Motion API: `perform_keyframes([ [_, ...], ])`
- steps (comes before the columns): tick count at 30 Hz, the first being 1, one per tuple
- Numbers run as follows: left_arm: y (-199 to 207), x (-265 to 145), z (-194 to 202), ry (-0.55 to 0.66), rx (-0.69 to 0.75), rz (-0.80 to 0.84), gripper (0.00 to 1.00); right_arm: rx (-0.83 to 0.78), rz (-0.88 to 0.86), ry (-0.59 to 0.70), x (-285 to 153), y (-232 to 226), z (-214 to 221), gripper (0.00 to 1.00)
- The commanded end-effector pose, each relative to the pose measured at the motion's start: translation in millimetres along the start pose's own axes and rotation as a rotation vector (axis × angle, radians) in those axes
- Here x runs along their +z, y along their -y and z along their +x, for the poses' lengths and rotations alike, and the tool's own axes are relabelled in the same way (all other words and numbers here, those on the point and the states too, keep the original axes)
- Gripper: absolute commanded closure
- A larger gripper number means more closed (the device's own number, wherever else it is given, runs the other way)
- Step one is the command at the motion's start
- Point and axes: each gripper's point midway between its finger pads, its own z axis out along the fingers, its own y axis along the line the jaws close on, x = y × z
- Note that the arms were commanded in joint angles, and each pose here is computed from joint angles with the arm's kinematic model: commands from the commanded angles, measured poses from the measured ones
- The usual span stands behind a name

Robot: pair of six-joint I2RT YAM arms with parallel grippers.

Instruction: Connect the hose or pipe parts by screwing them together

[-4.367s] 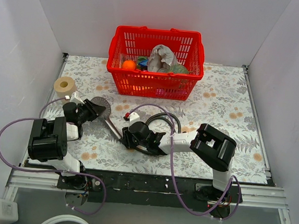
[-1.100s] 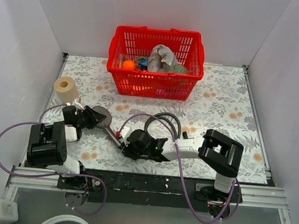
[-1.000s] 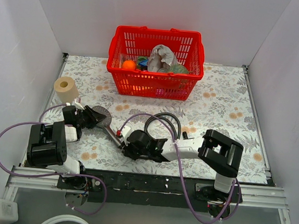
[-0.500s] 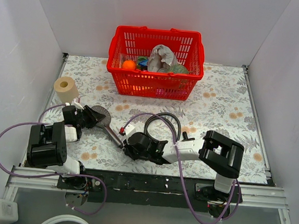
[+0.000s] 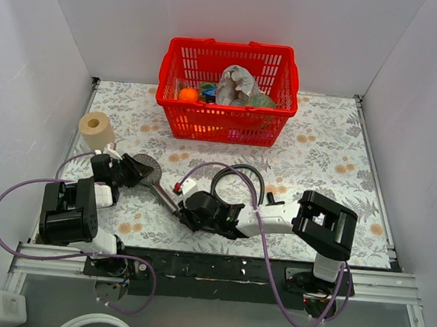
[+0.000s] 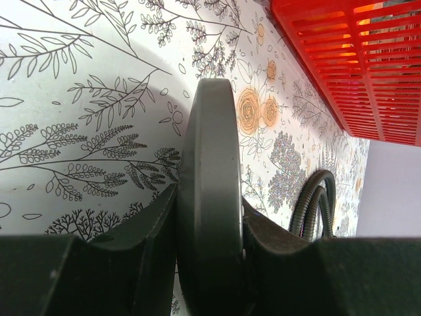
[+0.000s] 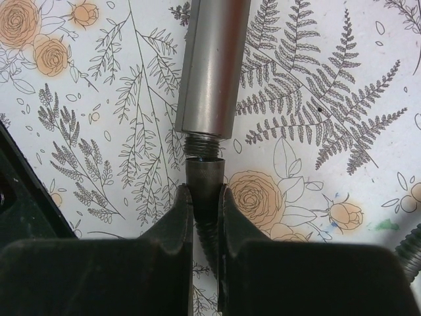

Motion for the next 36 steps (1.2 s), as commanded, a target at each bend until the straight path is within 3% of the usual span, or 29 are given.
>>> perform_keyframes([
  [1,-5.2,-3.3,-5.1,0.031,0.015,-0.030,1.00,0.021,-0.024,0.051,4.6,-10.7,-21.8,0.99],
  [14,-5.0,-3.3,-5.4,0.032,0.018,-0.031,1.00,0.036,-0.026,-0.004,14.2,-8.8,-8.3,0.99],
  [36,-6.4,-3.6,-6.1,0.032,0.016,-0.039,1.00,0.069,0.004,0.040,1.8,2.5,-12.2,0.99],
])
